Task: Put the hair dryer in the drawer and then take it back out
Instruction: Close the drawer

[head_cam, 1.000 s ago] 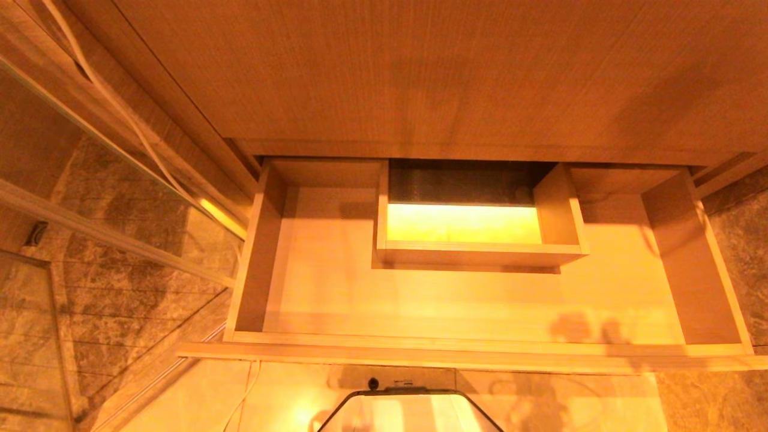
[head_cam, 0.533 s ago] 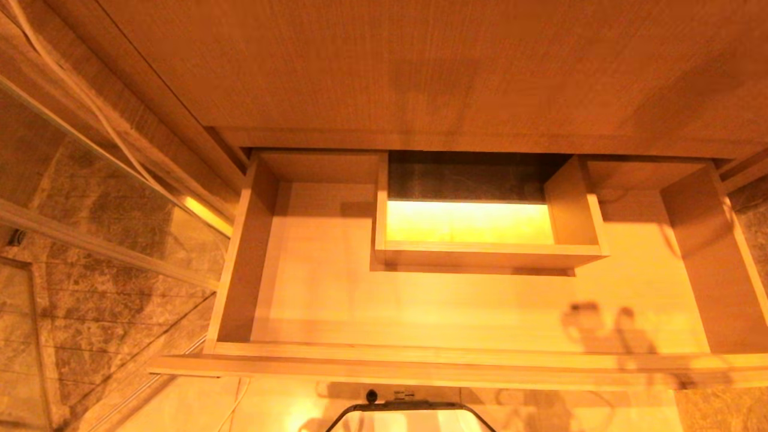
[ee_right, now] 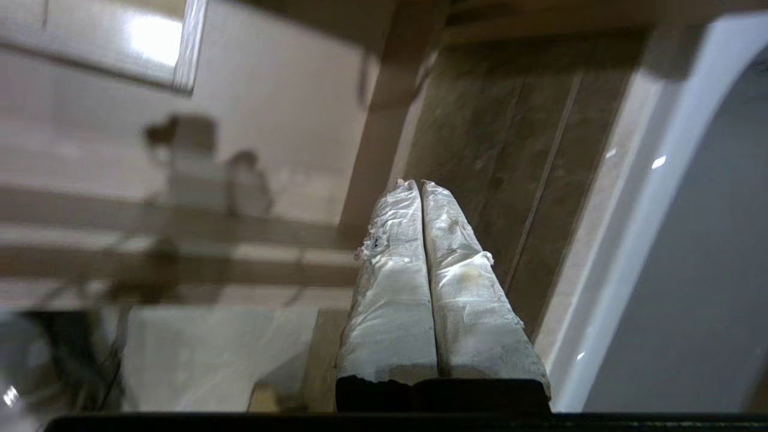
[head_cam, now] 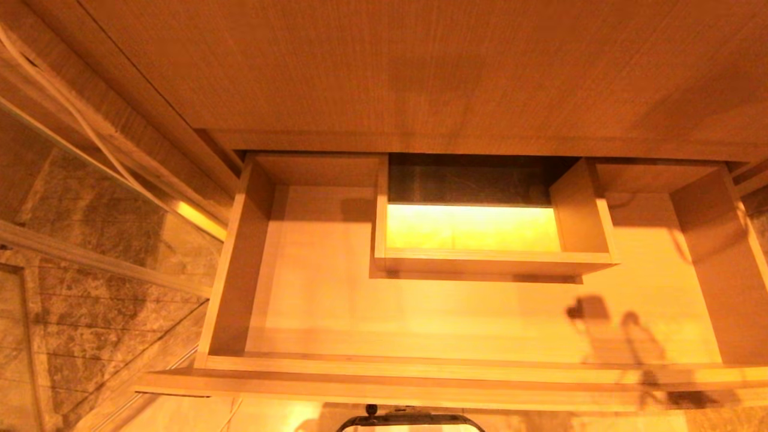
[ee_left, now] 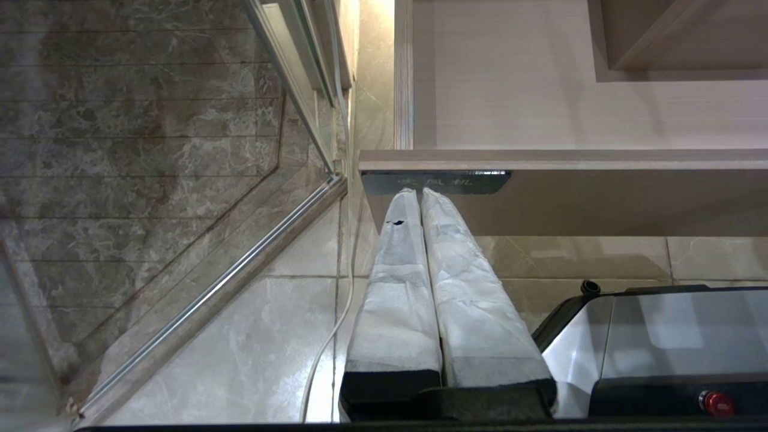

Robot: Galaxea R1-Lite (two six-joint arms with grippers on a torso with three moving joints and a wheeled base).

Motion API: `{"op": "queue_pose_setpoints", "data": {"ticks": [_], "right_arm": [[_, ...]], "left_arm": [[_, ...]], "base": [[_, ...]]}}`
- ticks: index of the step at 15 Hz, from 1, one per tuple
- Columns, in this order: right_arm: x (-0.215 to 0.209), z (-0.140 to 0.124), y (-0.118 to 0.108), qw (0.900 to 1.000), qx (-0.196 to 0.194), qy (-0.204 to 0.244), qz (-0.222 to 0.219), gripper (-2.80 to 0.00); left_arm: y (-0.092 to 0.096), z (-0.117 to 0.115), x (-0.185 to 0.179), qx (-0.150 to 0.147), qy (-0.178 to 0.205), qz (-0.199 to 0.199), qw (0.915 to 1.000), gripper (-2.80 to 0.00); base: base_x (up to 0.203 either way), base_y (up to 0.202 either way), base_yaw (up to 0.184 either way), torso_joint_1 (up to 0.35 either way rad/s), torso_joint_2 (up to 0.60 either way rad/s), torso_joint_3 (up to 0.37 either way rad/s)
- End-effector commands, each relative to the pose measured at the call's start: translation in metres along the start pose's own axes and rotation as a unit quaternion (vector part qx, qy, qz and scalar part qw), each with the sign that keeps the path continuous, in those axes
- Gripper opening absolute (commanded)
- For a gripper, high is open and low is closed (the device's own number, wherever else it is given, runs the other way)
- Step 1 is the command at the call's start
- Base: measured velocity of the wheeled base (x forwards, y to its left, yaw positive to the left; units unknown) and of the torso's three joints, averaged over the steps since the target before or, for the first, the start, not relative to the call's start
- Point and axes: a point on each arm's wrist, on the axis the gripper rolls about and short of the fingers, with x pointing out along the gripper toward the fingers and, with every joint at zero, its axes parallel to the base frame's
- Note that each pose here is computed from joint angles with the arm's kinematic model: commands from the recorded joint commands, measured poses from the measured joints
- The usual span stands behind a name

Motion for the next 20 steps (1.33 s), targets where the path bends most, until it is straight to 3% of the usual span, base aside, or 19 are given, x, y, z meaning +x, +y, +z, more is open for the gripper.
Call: {"op": "queue_pose_setpoints", "data": {"ticks": [1,3,5,7,9,11,13,15,18,20], "right_arm": [[0.005,-0.009,0.005,0.999,0.003,0.036,0.023,-2.80],[0.009,-0.013,0.008,0.998,0.006,0.058,0.033,-2.80],[0.026,-0.031,0.017,0.985,0.022,0.149,0.085,-2.80],[0.036,-0.034,0.016,0.980,0.020,0.179,0.084,-2.80],[0.069,-0.044,0.014,0.960,0.004,0.271,0.073,-2.80],[0.092,-0.051,0.012,0.941,-0.009,0.330,0.067,-2.80],[0.110,-0.058,0.007,0.928,-0.010,0.366,0.068,-2.80],[0.128,-0.077,0.004,0.907,-0.023,0.411,0.093,-2.80],[0.138,-0.090,0.006,0.889,-0.036,0.438,0.126,-2.80],[0.144,-0.109,0.018,0.866,-0.035,0.471,0.165,-2.80]], "left_arm": [[0.000,0.000,0.000,0.000,0.001,0.000,1.0000,-2.80],[0.000,0.000,0.000,0.000,0.001,0.000,1.0000,-2.80],[0.000,0.000,0.000,0.000,0.001,0.000,1.0000,-2.80],[0.000,0.000,0.000,0.000,0.001,0.000,1.0000,-2.80],[0.000,0.000,0.000,0.000,0.001,0.000,1.0000,-2.80],[0.000,0.000,0.000,0.000,0.001,0.000,1.0000,-2.80],[0.000,0.000,0.000,0.000,0.001,0.000,1.0000,-2.80],[0.000,0.000,0.000,0.000,0.001,0.000,1.0000,-2.80],[0.000,0.000,0.000,0.000,0.001,0.000,1.0000,-2.80],[0.000,0.000,0.000,0.000,0.001,0.000,1.0000,-2.80]], "base": [[0.000,0.000,0.000,0.035,0.01,0.038],[0.000,0.000,0.000,0.014,0.01,0.039],[0.000,0.000,0.000,0.000,0.00,0.000],[0.000,0.000,0.000,0.000,0.00,0.000],[0.000,0.000,0.000,0.000,0.00,0.000],[0.000,0.000,0.000,0.000,0.00,0.000],[0.000,0.000,0.000,0.000,0.00,0.000],[0.000,0.000,0.000,0.000,0.00,0.000],[0.000,0.000,0.000,0.000,0.00,0.000],[0.000,0.000,0.000,0.000,0.00,0.000]]}}
